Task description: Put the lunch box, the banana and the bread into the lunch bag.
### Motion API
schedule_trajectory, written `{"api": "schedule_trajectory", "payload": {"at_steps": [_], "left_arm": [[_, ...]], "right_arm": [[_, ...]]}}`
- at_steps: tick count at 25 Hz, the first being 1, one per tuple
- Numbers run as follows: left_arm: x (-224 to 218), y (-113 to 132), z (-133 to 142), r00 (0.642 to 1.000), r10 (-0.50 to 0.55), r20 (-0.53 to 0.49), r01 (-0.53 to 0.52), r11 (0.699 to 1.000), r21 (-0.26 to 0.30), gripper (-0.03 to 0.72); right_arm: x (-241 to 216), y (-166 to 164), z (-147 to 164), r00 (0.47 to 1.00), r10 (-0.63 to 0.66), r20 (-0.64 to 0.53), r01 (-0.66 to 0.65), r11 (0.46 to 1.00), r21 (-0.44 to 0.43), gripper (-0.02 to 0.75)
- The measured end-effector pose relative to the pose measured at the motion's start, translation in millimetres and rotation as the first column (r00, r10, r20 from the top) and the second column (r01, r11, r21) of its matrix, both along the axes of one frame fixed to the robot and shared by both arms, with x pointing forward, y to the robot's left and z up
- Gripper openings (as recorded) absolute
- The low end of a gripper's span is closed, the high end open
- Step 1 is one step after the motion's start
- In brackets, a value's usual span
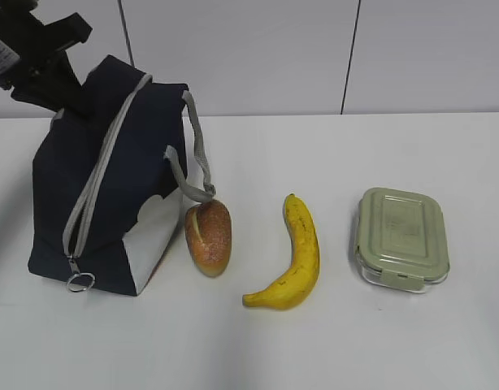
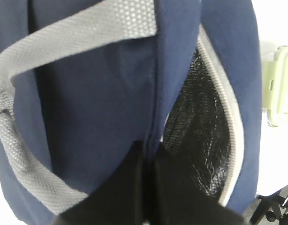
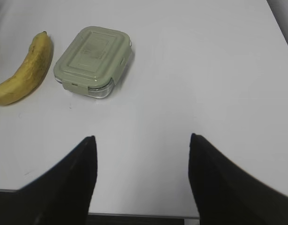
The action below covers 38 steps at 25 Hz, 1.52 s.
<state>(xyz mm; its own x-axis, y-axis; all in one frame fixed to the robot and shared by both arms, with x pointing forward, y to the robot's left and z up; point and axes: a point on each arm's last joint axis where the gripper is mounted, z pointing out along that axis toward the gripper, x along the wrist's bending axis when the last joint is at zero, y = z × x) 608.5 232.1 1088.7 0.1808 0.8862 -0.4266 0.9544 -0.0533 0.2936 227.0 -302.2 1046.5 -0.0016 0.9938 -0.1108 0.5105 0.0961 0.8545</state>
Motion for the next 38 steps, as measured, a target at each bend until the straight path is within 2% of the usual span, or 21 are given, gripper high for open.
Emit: {"api": "schedule_trajectory", "payload": {"at_steps": [6,15,22,25,28,33,38], "left_arm": [[0,-4,2,1.0,-0.021,0.007,0.021,0.999,-0.04,0.001],[0,-4,2,1.0,-0.027,0.01,0.027,0.999,-0.043,0.001],[0,-4,2,1.0,-0.027,0.01,0.028,0.999,-0.044,0.001],[0,-4,2,1.0,-0.027,0.01,0.028,0.999,-0.044,0.001],[0,-4,2,1.0,-0.027,0.01,0.028,0.999,-0.044,0.001],[0,-4,2,0.999,-0.03,0.012,0.031,0.999,-0.043,0.001],[0,-4,2,0.999,-0.031,0.012,0.032,0.999,-0.043,0.0]], "right_arm": [[0,0,0,1.0,0.0,0.0,0.0,1.0,0.0,0.456],[1,0,1,1.0,-0.008,-0.004,0.008,1.0,0.016,0.457],[34,1,30,0.999,0.002,-0.043,0.0,0.999,0.035,0.457],[60,4,38,0.994,0.018,-0.109,-0.01,0.997,0.071,0.458],[89,8,34,0.975,0.026,-0.222,0.012,0.986,0.166,0.458],[138,17,16,0.902,0.068,-0.426,0.071,0.951,0.302,0.458],[183,20,6,0.833,0.086,-0.546,0.124,0.933,0.337,0.458]]}}
